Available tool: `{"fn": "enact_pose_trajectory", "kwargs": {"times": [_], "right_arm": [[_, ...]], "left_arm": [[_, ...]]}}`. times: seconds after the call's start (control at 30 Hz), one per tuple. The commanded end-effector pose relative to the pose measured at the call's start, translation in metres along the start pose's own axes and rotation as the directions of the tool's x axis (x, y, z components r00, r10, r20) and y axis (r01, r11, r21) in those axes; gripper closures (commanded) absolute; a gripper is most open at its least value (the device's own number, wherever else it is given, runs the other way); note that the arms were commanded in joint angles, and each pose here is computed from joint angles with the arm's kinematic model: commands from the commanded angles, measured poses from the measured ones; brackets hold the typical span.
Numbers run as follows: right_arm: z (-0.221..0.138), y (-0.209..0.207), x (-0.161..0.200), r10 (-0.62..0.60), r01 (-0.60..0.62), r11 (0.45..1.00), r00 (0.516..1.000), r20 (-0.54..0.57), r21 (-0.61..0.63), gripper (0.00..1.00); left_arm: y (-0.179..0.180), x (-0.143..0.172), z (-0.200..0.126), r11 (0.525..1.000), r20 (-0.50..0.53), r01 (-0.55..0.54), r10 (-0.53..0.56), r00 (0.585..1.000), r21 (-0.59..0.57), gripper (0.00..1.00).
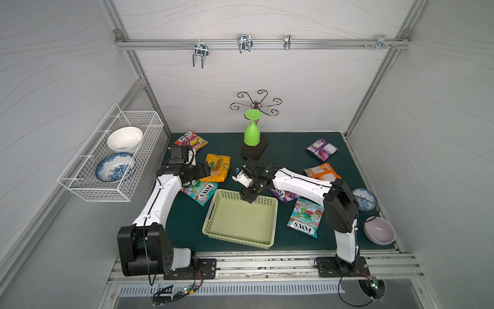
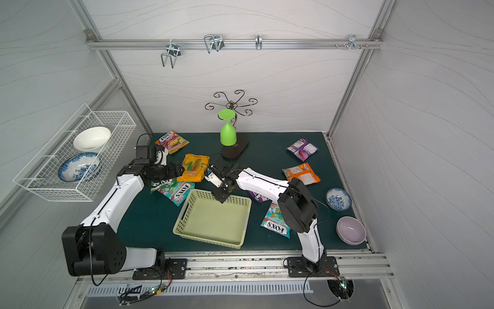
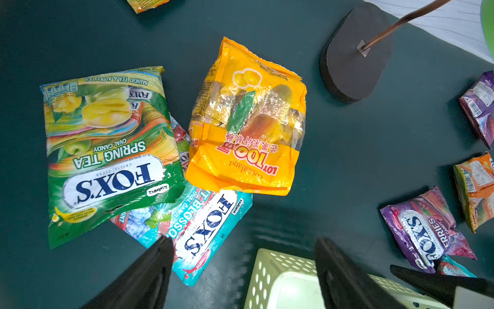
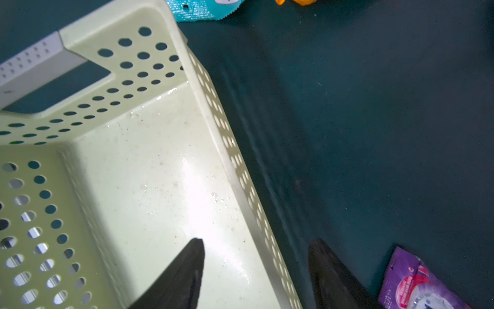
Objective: Put the candies in the basket
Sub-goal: Pick up the basket from the center of the board.
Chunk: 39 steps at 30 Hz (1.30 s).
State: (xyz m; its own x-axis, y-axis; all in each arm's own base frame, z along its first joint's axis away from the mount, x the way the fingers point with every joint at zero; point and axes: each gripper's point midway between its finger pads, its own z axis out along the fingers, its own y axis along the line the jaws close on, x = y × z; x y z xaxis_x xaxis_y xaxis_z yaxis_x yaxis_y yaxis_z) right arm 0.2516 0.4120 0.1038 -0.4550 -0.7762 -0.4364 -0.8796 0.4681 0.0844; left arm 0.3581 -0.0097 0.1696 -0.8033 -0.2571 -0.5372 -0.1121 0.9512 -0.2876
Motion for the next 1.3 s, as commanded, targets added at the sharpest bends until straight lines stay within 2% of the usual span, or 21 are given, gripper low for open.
{"fn": "enact_pose_trajectory", "kwargs": {"times": [0.0, 0.13, 0.33, 0.53, 0.67, 0.83, 0.93, 1.1, 1.27], "right_arm": [[0.008, 0.007, 0.007, -0.010, 0.009, 1.000, 0.999, -0.034, -0.025, 0.42], [0.012, 0.004, 0.010, -0.015, 0.015, 1.000, 0.998, -0.056, -0.014, 0.53], [0.020, 0.002, 0.015, -0.039, 0.038, 0.999, 0.997, -0.064, -0.012, 0.60], [0.023, -0.004, 0.020, -0.055, 0.056, 0.998, 0.996, -0.075, 0.021, 0.77], [0.016, -0.003, 0.024, -0.085, 0.087, 0.996, 0.993, -0.085, 0.017, 0.84], [0.002, 0.004, 0.026, -0.100, 0.100, 0.995, 0.994, -0.037, -0.005, 1.00], [-0.009, 0.004, 0.029, -0.090, 0.090, 0.996, 0.995, -0.032, -0.001, 1.00], [-0.038, 0.001, 0.024, 0.067, -0.062, 0.996, 0.996, 0.062, -0.071, 1.00], [-0.064, -0.019, 0.026, 0.280, -0.267, 0.957, 0.952, 0.125, -0.111, 1.00]], "left_arm": [[-0.001, -0.015, -0.004, 1.000, 0.055, -0.027, 0.027, 0.998, -0.001, 0.11], [0.002, -0.017, -0.006, 0.999, 0.055, -0.037, 0.038, 0.998, -0.022, 0.08], [0.001, -0.017, -0.006, 0.999, 0.058, -0.040, 0.041, 0.997, -0.016, 0.07], [0.001, -0.018, -0.009, 0.999, 0.068, -0.042, 0.043, 0.997, -0.022, 0.07], [0.003, -0.018, -0.009, 0.999, 0.063, -0.042, 0.044, 0.997, -0.032, 0.07], [0.005, -0.015, -0.005, 0.999, 0.070, -0.047, 0.049, 0.996, -0.027, 0.07], [0.006, -0.016, -0.006, 0.999, 0.068, -0.040, 0.043, 0.997, -0.034, 0.07], [0.006, -0.015, -0.004, 0.999, 0.076, -0.046, 0.048, 0.996, -0.028, 0.08], [0.008, -0.017, -0.006, 0.998, 0.077, -0.043, 0.046, 0.996, -0.039, 0.08]]}}
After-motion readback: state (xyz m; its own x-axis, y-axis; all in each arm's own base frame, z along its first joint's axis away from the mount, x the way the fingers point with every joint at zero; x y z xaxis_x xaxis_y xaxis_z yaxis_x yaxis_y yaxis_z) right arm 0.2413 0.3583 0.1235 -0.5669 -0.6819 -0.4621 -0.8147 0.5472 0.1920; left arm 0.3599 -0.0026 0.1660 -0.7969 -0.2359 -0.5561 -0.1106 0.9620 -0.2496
